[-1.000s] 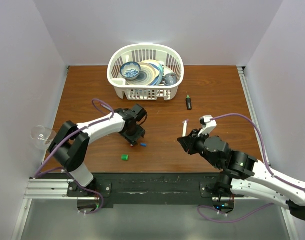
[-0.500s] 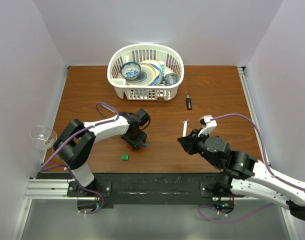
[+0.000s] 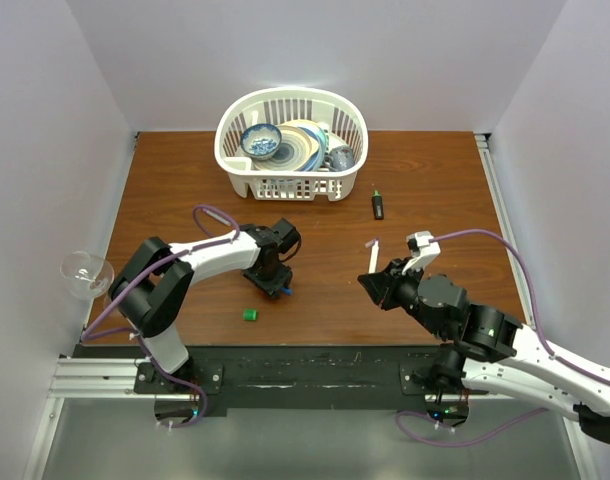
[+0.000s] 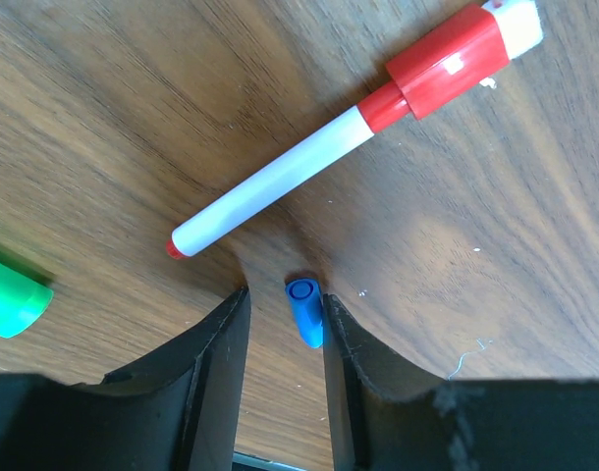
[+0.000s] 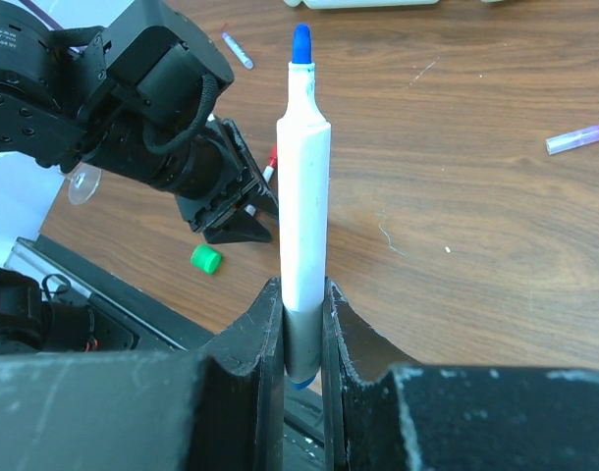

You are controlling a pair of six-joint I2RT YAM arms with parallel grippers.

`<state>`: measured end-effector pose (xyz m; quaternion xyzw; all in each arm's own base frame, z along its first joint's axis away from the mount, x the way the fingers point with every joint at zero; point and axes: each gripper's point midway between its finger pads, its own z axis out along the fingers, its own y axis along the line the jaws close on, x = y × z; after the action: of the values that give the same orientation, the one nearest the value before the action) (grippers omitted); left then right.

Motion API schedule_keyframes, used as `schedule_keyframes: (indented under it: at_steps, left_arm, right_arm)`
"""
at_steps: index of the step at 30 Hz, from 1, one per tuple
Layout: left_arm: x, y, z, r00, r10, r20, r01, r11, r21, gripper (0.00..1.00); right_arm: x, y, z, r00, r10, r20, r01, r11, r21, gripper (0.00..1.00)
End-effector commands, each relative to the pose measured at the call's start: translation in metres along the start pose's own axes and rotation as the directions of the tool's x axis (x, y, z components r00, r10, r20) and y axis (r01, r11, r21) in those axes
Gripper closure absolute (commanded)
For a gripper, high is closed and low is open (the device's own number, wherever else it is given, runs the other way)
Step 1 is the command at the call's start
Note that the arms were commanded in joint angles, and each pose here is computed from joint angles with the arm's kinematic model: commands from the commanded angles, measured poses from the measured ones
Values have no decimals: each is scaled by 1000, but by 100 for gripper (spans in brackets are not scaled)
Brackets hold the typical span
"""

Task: Insert the pens into the pen caps

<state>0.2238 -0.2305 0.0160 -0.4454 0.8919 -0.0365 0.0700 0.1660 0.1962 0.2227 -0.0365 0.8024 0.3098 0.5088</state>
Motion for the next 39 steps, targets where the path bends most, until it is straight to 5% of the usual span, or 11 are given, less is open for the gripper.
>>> schedule_keyframes:
  at_steps: [1, 20, 28, 39]
  left_arm:
    - [-2, -8, 0, 1000, -12, 26, 12, 1000, 4, 60]
    - [1, -12, 4, 996, 59, 59, -58, 998, -11, 73]
    - [-1, -10, 3, 993, 89, 78, -91, 996, 16, 100]
    - [-20, -36, -55, 967, 156, 201, -195, 962, 190, 100]
  right_arm:
    - [-3, -1, -1, 1000, 3, 17, -3, 1000, 4, 100]
    - [-6, -5, -10, 999, 28, 34, -27, 1000, -7, 100]
    - [-1, -2, -8, 1000, 23, 11, -23, 1000, -19, 100]
    - [9, 5, -2, 999, 17, -27, -18, 999, -45, 100]
